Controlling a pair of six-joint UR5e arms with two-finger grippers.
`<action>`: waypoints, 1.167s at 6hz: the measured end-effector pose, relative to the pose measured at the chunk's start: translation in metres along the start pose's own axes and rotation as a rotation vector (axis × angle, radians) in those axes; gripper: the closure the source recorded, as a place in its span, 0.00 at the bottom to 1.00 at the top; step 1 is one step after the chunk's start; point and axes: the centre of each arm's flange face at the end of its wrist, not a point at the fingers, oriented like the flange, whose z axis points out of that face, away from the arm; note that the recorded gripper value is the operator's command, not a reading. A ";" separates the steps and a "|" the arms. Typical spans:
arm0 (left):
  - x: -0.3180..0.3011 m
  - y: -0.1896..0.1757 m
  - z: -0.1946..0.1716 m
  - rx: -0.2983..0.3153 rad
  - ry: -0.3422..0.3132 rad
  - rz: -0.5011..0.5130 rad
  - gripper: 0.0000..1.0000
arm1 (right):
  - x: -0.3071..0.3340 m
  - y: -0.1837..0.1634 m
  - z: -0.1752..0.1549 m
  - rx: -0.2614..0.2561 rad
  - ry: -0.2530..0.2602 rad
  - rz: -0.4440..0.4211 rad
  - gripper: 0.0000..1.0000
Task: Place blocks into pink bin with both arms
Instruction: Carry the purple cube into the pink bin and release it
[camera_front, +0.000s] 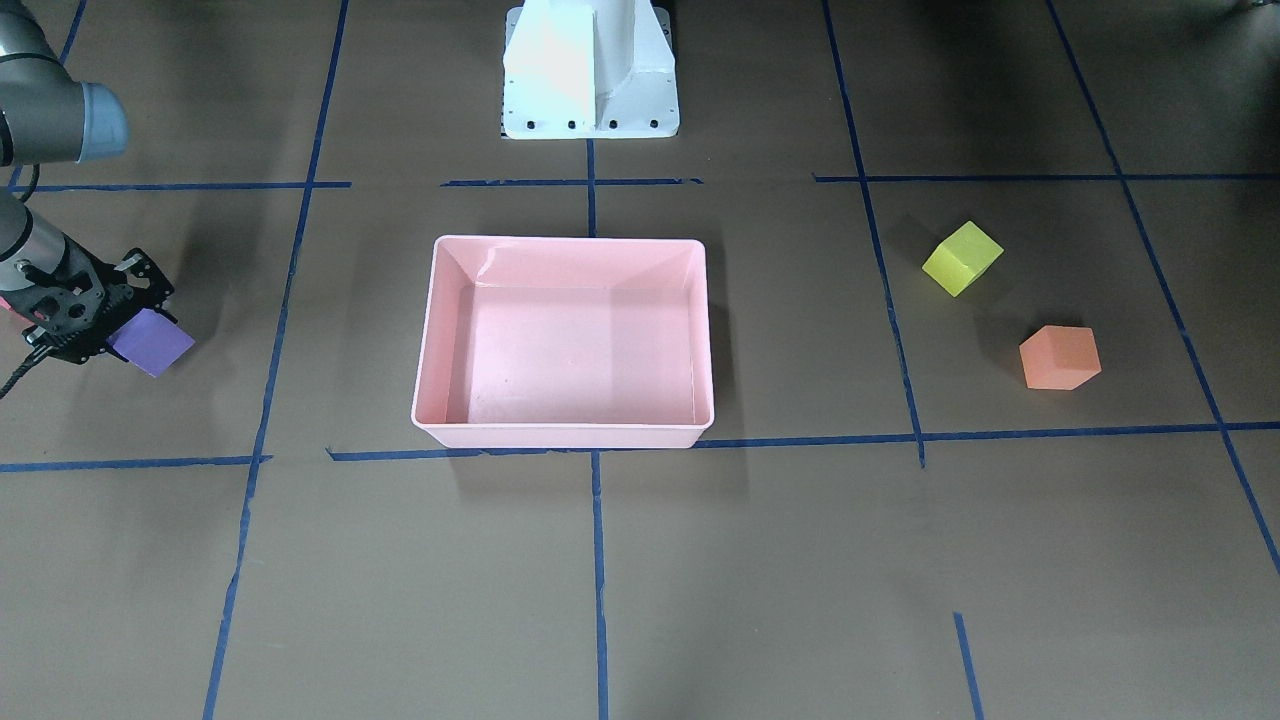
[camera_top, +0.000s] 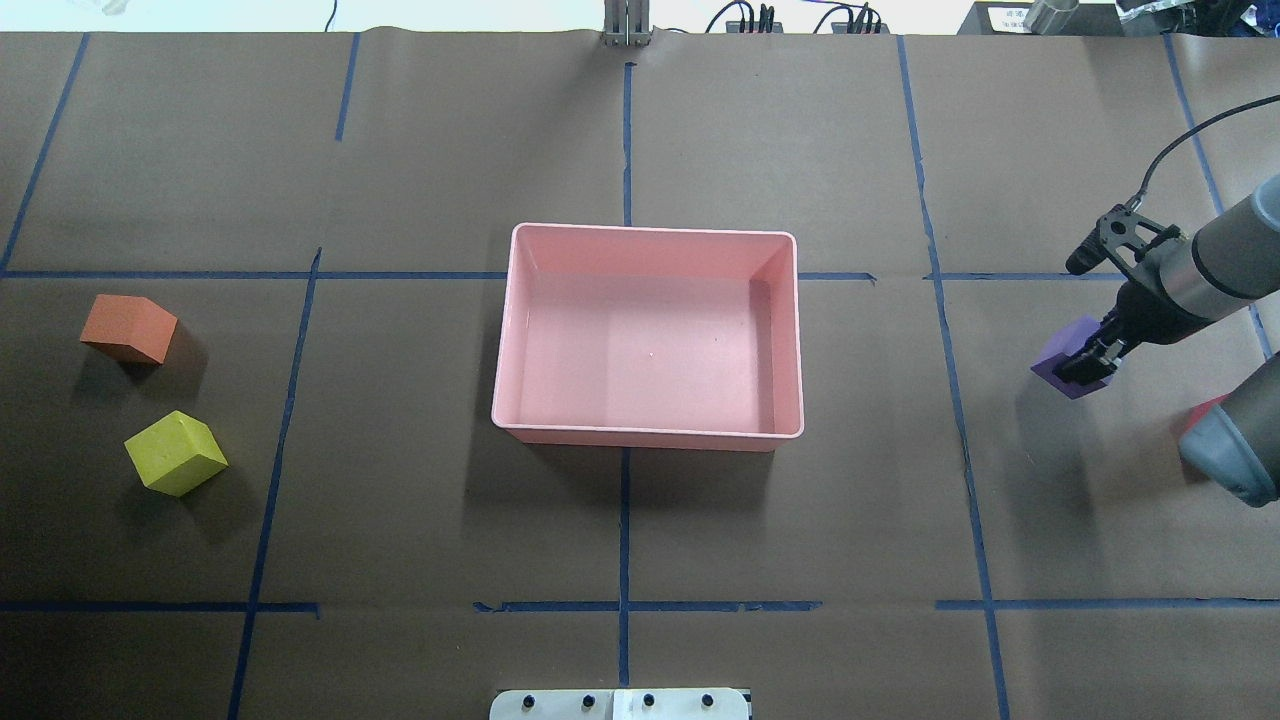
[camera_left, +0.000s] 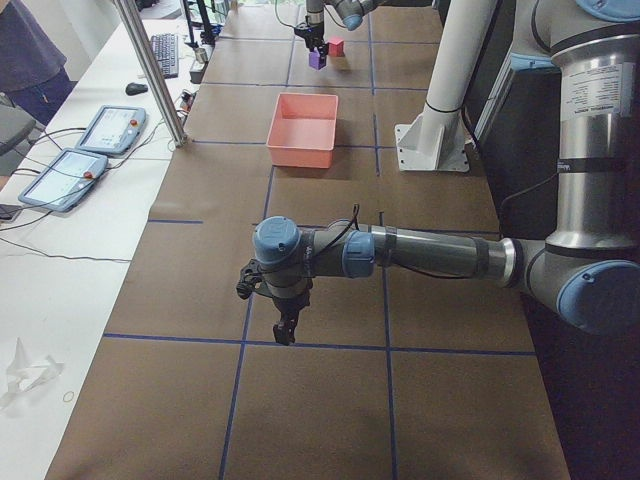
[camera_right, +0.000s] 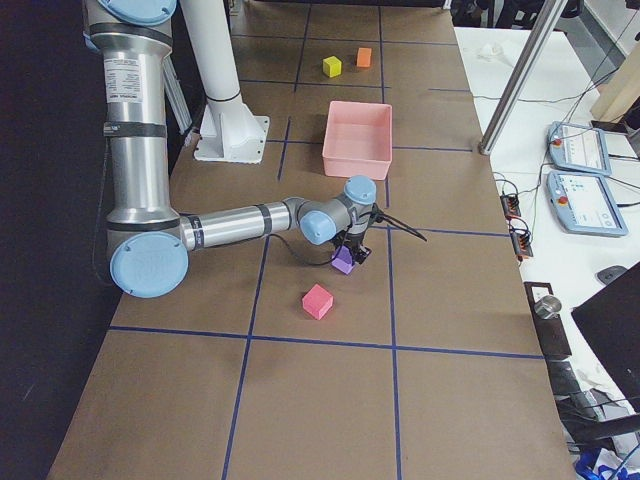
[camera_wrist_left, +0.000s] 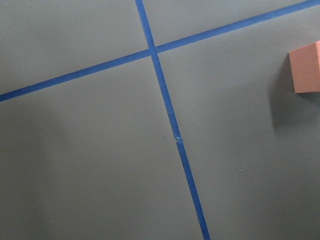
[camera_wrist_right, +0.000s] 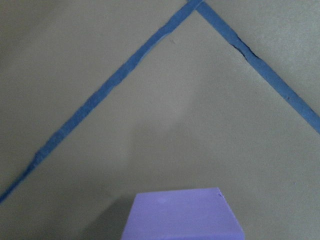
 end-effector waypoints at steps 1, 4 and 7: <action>0.003 -0.002 -0.002 0.004 -0.001 0.007 0.00 | -0.021 -0.034 -0.021 0.045 -0.018 0.184 0.72; 0.036 -0.036 -0.002 0.013 -0.004 0.096 0.00 | -0.147 -0.168 -0.108 0.051 -0.065 0.596 0.70; 0.059 -0.072 -0.013 0.116 -0.022 0.222 0.00 | -0.288 -0.247 -0.113 0.091 -0.068 0.836 0.01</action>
